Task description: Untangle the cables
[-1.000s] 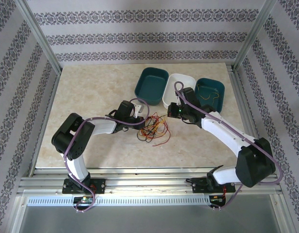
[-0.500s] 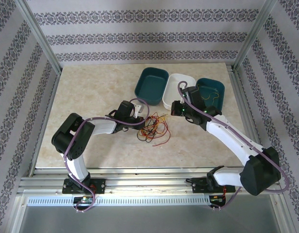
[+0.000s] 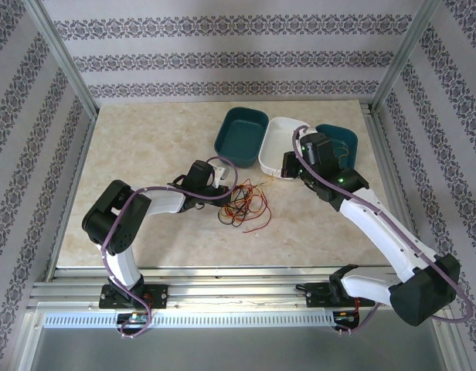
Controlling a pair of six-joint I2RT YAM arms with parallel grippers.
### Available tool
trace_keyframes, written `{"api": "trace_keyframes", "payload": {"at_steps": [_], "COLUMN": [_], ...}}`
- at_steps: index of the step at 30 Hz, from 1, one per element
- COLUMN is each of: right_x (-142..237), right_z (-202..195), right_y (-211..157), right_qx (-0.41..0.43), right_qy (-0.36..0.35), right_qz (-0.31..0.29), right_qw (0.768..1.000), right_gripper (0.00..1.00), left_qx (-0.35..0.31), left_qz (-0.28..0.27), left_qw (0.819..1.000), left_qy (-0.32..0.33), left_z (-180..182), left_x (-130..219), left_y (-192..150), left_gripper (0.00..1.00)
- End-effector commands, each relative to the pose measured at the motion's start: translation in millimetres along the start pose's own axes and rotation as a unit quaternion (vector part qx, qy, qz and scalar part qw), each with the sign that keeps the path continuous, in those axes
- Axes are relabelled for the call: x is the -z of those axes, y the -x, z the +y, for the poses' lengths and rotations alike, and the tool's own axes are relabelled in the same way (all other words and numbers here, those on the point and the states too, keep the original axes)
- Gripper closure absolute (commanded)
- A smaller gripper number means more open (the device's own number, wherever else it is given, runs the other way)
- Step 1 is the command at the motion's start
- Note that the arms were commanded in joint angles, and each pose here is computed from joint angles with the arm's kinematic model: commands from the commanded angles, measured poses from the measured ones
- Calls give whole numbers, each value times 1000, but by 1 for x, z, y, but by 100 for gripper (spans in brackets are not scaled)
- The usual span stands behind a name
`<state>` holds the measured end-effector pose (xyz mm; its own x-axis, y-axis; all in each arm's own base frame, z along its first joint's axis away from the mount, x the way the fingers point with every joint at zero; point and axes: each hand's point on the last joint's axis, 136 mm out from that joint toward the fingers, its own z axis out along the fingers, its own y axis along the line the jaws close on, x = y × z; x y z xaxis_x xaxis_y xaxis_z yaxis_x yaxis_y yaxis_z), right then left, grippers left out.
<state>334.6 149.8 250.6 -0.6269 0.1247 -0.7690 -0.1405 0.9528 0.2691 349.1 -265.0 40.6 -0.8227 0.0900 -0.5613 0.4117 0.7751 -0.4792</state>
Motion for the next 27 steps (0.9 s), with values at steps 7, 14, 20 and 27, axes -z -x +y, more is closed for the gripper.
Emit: {"api": "trace_keyframes", "payload": {"at_steps": [7,14,20,27], "right_x": [30,54,76,99], "right_z": [-16,-33,-46,-57], "right_y": [28,37,47,61], "right_qx": [39,69,86,95], "right_qy": [-51,-100,-138,-170], "right_qz": [-43,-54,-78,-105], "right_qw": [997,991,984,975], "right_gripper": [100,100,100,100], "left_qx": [-9,-11,-8,-5], "left_qz": [-8,-6,-1,-3], "left_qw": [1000,1000,1000,1000], "left_qy": [-4,7,12,18], "left_z": [-6,-3,0,2], "left_x": [0,2,1,1], "left_y": [3,1,-2,-3], "left_gripper": [100,100,100,100]}}
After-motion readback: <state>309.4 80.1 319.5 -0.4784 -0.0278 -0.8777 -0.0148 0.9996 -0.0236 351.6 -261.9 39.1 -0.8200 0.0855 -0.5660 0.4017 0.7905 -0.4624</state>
